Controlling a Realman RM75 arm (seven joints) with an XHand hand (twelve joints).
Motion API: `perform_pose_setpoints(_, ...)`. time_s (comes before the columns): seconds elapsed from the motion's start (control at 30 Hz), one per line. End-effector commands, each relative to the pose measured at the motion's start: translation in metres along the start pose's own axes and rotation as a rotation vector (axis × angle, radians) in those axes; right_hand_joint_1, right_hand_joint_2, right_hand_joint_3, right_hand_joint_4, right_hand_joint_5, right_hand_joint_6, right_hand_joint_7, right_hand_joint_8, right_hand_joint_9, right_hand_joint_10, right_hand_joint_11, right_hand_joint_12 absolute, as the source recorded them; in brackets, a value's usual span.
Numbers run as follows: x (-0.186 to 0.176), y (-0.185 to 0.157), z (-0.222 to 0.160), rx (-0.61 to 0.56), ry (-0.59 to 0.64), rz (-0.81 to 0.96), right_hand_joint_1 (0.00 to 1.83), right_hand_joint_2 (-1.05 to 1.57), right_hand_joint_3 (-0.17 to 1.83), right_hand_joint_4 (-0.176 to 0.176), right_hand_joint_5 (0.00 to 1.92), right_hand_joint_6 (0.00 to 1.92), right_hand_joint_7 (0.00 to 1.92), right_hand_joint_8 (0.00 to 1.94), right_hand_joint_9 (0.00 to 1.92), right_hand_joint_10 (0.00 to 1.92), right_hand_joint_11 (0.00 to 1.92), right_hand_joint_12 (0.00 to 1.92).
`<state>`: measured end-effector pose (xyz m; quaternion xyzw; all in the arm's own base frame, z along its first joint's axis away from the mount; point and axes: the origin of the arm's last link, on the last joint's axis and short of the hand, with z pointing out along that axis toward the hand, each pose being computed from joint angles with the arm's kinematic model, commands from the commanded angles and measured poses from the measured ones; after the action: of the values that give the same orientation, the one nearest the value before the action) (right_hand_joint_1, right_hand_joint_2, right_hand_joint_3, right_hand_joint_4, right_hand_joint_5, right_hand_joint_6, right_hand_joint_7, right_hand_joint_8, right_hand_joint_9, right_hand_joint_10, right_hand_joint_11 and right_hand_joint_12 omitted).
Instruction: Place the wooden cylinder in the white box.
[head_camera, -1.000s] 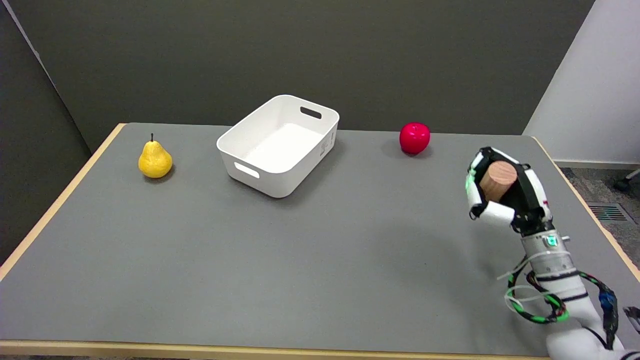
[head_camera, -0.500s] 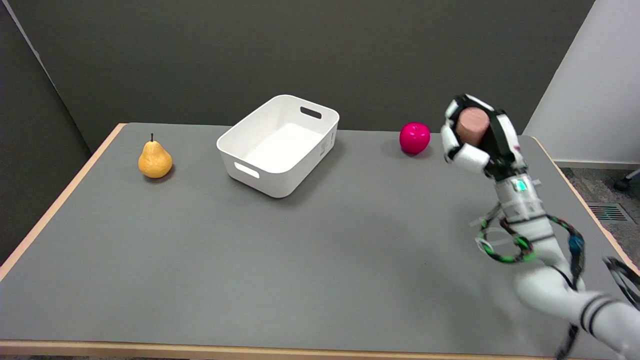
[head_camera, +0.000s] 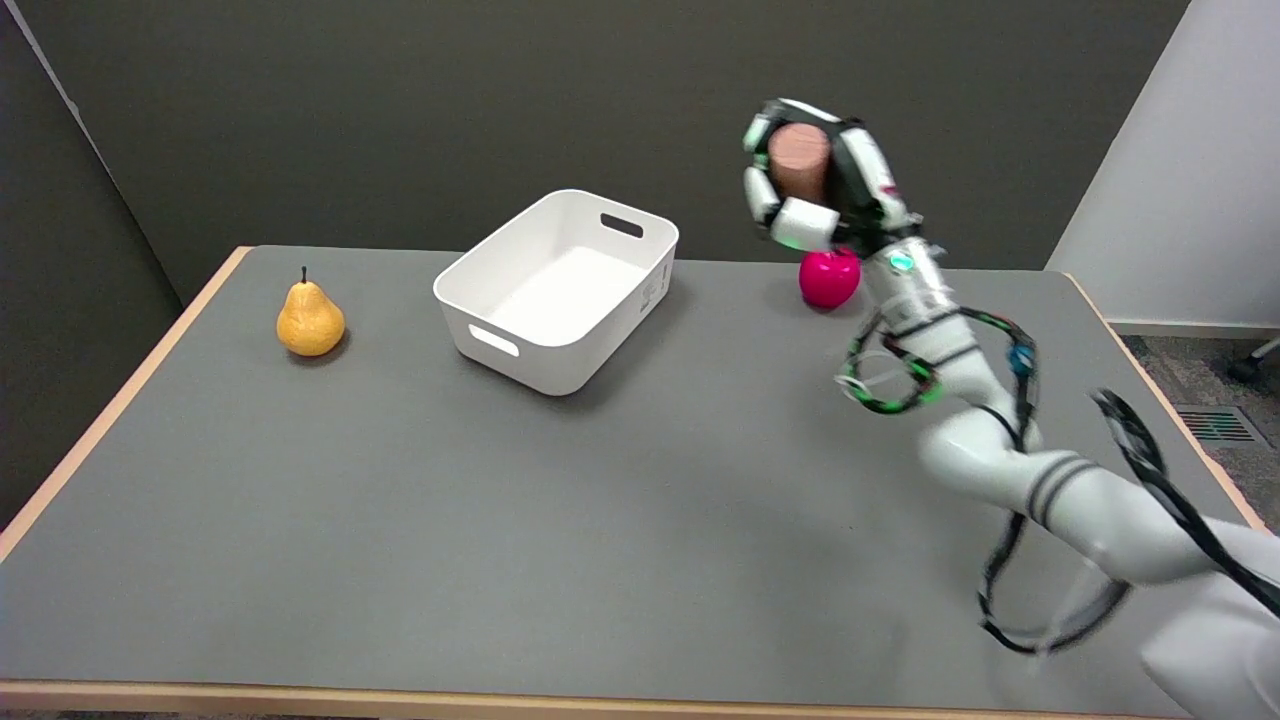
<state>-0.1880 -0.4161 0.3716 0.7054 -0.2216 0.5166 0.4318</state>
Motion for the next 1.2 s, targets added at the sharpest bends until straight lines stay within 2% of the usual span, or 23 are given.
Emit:
perform_pose_setpoints(0.03, -0.109, -0.033, 0.109, 0.041, -0.302, -0.06, 1.28, 0.96, 0.91, -0.061, 0.62, 1.57, 0.6, 1.94, 0.9, 1.92, 0.82, 1.92)
perform_pose_setpoints(0.2, -0.134, -0.042, 0.116, 0.041, -0.352, -0.059, 1.27, 0.97, 0.89, -0.057, 0.62, 1.56, 0.59, 1.94, 0.89, 1.92, 0.75, 1.92)
perform_pose_setpoints(0.3, -0.145, -0.046, 0.119, 0.039, -0.377, -0.061, 1.26, 1.01, 0.82, -0.056, 0.61, 1.54, 0.56, 1.94, 0.82, 1.92, 0.62, 1.92)
perform_pose_setpoints(0.57, -0.168, -0.044, 0.118, -0.024, -0.418, -0.063, 1.26, 1.04, 0.77, -0.056, 0.59, 1.53, 0.54, 1.94, 0.78, 1.92, 0.45, 1.92)
perform_pose_setpoints(0.83, -0.187, -0.019, 0.102, -0.147, -0.46, -0.148, 1.24, 1.11, 0.66, -0.062, 0.57, 1.52, 0.5, 1.94, 0.72, 1.92, 0.22, 1.92)
perform_pose_setpoints(1.03, -0.19, 0.007, 0.083, -0.248, -0.477, -0.149, 1.23, 1.15, 0.59, -0.058, 0.56, 1.52, 0.48, 1.94, 0.71, 1.92, 0.15, 1.92)
perform_pose_setpoints(1.13, -0.191, 0.016, 0.076, -0.285, -0.478, -0.146, 1.22, 1.19, 0.53, -0.061, 0.55, 1.5, 0.46, 1.94, 0.59, 1.92, 0.1, 1.92)
perform_pose_setpoints(1.2, -0.191, 0.02, 0.074, -0.301, -0.481, -0.148, 1.22, 1.19, 0.52, -0.063, 0.54, 1.5, 0.45, 1.94, 0.57, 1.92, 0.09, 1.92)
